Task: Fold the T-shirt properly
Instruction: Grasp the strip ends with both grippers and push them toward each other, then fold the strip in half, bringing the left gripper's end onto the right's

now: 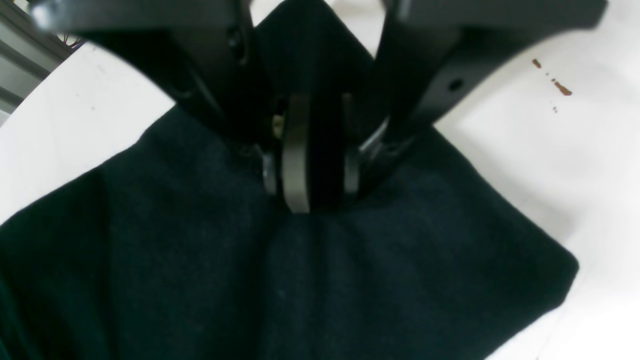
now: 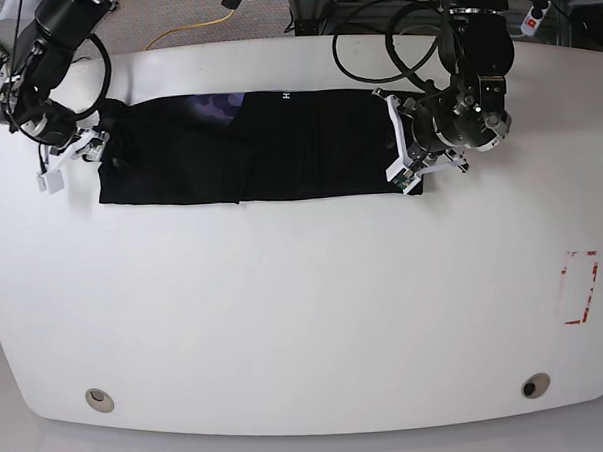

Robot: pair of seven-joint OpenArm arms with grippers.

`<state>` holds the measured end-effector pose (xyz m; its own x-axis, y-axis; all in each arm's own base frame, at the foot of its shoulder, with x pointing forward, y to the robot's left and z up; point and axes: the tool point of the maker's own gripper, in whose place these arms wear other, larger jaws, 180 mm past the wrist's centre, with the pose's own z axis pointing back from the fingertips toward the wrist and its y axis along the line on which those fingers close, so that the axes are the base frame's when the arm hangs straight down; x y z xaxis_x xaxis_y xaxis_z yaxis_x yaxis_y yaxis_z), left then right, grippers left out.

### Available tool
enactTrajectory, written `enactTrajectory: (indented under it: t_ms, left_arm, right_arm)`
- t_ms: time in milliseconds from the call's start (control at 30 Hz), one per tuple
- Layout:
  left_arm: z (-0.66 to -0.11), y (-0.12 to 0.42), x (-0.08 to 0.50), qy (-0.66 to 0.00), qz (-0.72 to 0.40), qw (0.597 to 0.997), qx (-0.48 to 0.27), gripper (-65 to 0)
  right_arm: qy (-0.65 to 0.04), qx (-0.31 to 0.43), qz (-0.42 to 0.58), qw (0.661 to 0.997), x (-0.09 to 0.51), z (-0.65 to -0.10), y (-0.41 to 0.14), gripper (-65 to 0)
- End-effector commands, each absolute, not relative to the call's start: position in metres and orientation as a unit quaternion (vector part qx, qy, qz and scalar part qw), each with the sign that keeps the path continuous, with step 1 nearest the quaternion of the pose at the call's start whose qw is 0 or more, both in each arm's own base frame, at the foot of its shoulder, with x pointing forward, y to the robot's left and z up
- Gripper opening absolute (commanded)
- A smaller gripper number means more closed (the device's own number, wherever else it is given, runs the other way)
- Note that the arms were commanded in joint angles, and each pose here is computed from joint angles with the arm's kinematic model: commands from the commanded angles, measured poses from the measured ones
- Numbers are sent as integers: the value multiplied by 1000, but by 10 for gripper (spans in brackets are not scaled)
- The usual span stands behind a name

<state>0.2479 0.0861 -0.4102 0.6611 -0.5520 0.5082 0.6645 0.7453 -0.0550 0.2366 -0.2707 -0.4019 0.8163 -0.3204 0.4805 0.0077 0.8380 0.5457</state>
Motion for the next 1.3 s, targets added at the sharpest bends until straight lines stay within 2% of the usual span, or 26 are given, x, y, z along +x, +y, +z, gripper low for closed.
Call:
enactTrajectory:
  t_ms: [0, 67, 133, 200, 367, 400, 467, 733, 867, 1000, 1267]
  left_arm:
    - [-408, 88, 249, -236, -340, 903, -112, -586]
    - [-408, 88, 250, -236, -340, 903, -112, -586]
    - [-408, 88, 250, -237, -340, 903, -111, -586]
    - [-408, 89, 250, -236, -340, 903, -111, -586]
    - [-408, 87, 252, -238, -340, 903, -113, -583]
    - [-410, 87, 251, -235, -339, 904, -115, -583]
    - [-413, 85, 253, -231, -338, 905, -118, -583]
    - [-426, 52, 269, -218, -318, 907, -169, -582]
    - [-426, 23, 277, -219, -311, 902, -203, -582]
    - [-424, -1, 277, -219, -306, 898, -229, -582]
    - [-424, -11, 274, -216, -318, 893, -235, -582]
  right_arm:
    - [-310, 277, -79, 906, 247, -393, -266, -68]
    - [-304, 291, -77, 904, 247, -397, -252, -70]
    - [-302, 300, -78, 901, 247, -401, -242, -117]
    - [-307, 304, -81, 898, 249, -401, -239, -212]
    - [-319, 300, -83, 895, 253, -397, -242, -555]
    - [-320, 297, -81, 896, 253, -396, -245, -599]
    - [-335, 277, -65, 898, 258, -384, -253, -642]
    - [-385, 153, -11, 910, 261, -319, -268, -650]
    - [-401, 117, 61, 906, 265, -293, -243, -650]
    - [-395, 127, 103, 904, 260, -292, -217, -650]
    - [-414, 232, 111, 873, 261, -287, -159, -650]
